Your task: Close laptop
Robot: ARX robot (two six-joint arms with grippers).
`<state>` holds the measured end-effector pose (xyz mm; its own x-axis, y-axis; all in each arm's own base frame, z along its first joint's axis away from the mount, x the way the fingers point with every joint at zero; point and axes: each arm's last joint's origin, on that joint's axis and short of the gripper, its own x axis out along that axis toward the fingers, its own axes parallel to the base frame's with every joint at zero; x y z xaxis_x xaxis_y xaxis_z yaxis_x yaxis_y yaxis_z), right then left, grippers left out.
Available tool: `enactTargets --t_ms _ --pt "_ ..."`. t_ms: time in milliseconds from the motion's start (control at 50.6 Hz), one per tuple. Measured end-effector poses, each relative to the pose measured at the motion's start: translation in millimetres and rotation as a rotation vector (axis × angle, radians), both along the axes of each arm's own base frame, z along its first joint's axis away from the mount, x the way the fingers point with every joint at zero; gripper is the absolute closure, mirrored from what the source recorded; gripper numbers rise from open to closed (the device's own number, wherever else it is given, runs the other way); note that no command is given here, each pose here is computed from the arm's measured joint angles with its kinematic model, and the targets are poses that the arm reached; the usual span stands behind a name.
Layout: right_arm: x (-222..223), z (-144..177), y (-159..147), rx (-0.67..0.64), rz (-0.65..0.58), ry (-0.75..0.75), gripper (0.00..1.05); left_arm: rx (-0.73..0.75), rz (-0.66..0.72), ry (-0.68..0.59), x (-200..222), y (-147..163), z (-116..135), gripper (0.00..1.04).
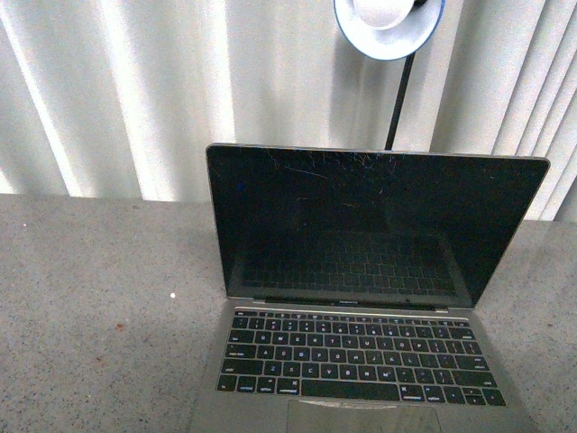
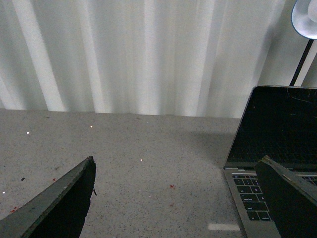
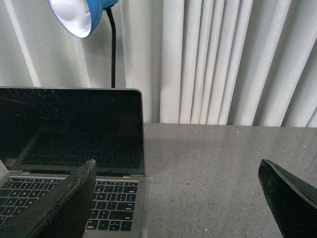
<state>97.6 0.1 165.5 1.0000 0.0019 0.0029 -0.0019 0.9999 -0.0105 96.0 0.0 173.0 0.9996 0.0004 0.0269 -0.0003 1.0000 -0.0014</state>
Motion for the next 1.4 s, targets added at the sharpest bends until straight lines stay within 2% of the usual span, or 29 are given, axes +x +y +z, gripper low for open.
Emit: enactTargets --t_ms 415,434,454,494,553,592,671,829,908,1027,1106,1185,1224,1303,1402 --pt "0.2 -0.6 -0.2 0.013 -0.014 0.016 0.07 0.0 0.0 0.0 0.0 0.0 0.0 0.07" --pt "0.0 -0.8 -0.5 0.05 -0.056 0.089 0.07 -0.021 0.013 0.032 0.6 -0.1 -1.1 0.07" --pt "0.7 -0.4 -1.6 0.088 -0.107 0.184 0.07 -0.063 0.054 0.135 0.8 0.1 -2.1 0.07" --pt "3.9 -1.5 -3.1 0.137 -0.135 0.274 0.07 -0.123 0.099 0.297 1.6 0.1 -2.6 0.07" --pt "9.3 -4.0 -6.1 0.17 -0.15 0.312 0.07 -0.18 0.138 0.437 2.9 0.3 -3.3 0.07" --pt "15.3 -3.2 -10.3 0.191 -0.151 0.306 0.07 -0.223 0.147 0.475 4.6 0.1 -5.4 0.07" --pt "26.1 2.7 -19.9 0.208 -0.163 0.267 0.07 -0.281 0.134 0.446 9.0 -0.8 -0.9 0.07" --pt "52.5 19.4 -40.1 0.18 -0.171 0.202 0.07 -0.27 0.076 0.373 26.8 -5.2 5.9 0.07" --pt "69.7 26.7 -51.2 0.114 -0.189 0.171 0.07 -0.227 0.028 0.328 42.3 -6.9 7.7 0.07" --pt "113.3 52.8 -68.5 -0.033 -0.181 0.077 0.07 -0.015 -0.04 0.238 95.3 -1.7 12.5 0.07" --pt "142.6 66.6 -77.6 -0.125 -0.149 0.06 0.07 0.124 -0.074 0.231 133.9 2.3 21.8 0.07" --pt "166.3 77.2 -82.6 -0.213 -0.107 0.042 0.07 0.201 -0.097 0.236 158.9 3.4 29.8 0.07" --pt "175.8 82.0 -84.2 -0.25 -0.089 0.036 0.07 0.253 -0.108 0.233 172.1 3.7 36.1 0.07" --pt "210.1 98.6 -86.0 -0.417 -0.005 0.007 0.07 0.388 -0.133 0.201 207.2 1.4 59.9 0.07" --pt "233.9 107.6 -86.6 -0.561 0.076 0.011 0.07 0.508 -0.176 0.178 230.5 -5.3 82.1 0.07"
